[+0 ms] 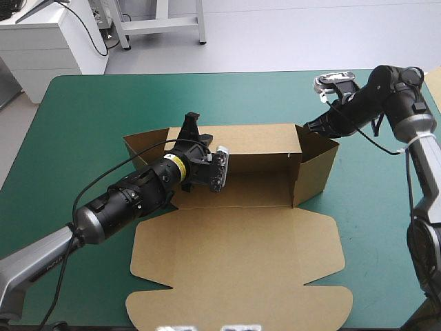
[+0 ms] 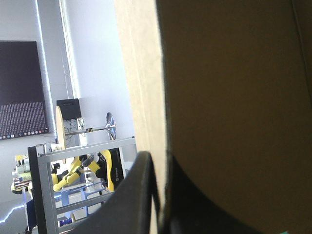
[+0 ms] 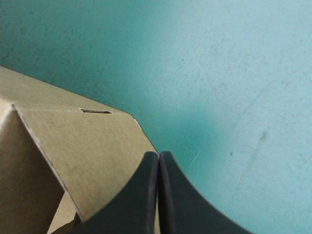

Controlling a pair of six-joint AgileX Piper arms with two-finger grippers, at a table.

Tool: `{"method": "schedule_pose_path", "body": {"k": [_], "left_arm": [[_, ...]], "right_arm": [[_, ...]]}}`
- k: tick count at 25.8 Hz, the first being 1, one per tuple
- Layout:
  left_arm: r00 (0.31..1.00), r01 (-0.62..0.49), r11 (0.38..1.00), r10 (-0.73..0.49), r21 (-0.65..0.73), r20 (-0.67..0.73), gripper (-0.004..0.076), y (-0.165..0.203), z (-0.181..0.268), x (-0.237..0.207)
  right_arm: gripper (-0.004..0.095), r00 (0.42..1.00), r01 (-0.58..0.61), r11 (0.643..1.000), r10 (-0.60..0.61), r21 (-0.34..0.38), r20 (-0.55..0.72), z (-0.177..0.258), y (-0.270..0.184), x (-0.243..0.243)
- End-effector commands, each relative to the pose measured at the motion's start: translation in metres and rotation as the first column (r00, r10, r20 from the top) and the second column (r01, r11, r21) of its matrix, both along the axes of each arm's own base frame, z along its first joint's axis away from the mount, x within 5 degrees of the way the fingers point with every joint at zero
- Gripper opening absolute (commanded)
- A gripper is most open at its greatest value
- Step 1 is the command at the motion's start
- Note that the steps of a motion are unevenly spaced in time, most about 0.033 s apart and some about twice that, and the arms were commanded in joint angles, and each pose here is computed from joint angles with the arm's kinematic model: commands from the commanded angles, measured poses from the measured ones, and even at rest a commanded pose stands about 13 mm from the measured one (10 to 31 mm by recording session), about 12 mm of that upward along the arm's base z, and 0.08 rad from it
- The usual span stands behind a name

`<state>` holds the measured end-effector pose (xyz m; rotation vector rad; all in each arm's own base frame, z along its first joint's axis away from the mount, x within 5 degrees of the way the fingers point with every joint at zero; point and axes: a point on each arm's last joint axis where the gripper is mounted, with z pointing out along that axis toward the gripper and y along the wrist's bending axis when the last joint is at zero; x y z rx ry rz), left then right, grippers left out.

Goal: Fold the box

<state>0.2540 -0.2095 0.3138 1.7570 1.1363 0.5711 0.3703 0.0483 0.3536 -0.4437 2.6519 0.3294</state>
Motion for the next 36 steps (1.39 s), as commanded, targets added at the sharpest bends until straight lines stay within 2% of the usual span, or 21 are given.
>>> {"method": "schedule_pose_path", "body": {"k": [1, 11, 14, 19, 26, 29, 31, 36], "left_arm": [[0.999, -0.028, 0.999, 0.027, -0.021, -0.044, -0.0008, -0.001, -0.002, -0.002], [0.999, -0.026, 0.999, 0.025, -0.030, -0.044, -0.0008, -0.001, -0.002, -0.002], [0.999, -0.026, 0.999, 0.024, -0.032, -0.045, -0.0008, -0.001, -0.002, -0.002], [0.999, -0.026, 0.999, 0.024, -0.032, -0.045, -0.0008, -0.001, -0.002, -0.002], [0.999, -0.027, 0.999, 0.025, -0.034, -0.046, -0.0008, -0.001, -0.002, -0.002], [0.999, -0.026, 0.999, 0.024, -0.037, -0.046, -0.0008, -0.002, -0.002, -0.002], [0.999, -0.025, 0.999, 0.024, -0.037, -0.046, -0.0008, -0.002, -0.002, -0.002], [0.999, -0.025, 0.999, 0.024, -0.037, -0.046, -0.0008, -0.002, -0.002, -0.002]], "right_arm": [[-0.0021, 0.998, 0.001, 1.000, -0.003, 0.030, 0.065, 0.026, -0.001, -0.013], [-0.0021, 0.999, -0.041, 0.994, 0.040, 0.101, 0.012, 0.004, 0.006, -0.030], [-0.0021, 0.995, -0.045, 0.992, 0.034, 0.118, 0.094, 0.004, 0.006, -0.039], [-0.0021, 0.975, -0.122, 0.983, 0.093, 0.139, 0.200, -0.004, 0.010, -0.061], [-0.0021, 0.933, -0.141, 0.985, 0.100, 0.095, 0.346, -0.029, 0.006, -0.086], [-0.0019, 0.870, -0.149, 0.985, 0.089, 0.086, 0.485, -0.039, 0.005, -0.102], [-0.0019, 0.845, -0.194, 0.978, 0.124, 0.082, 0.520, -0.046, 0.007, -0.109], [-0.0019, 0.831, -0.233, 0.971, 0.168, 0.057, 0.530, -0.053, 0.009, -0.114]]}}
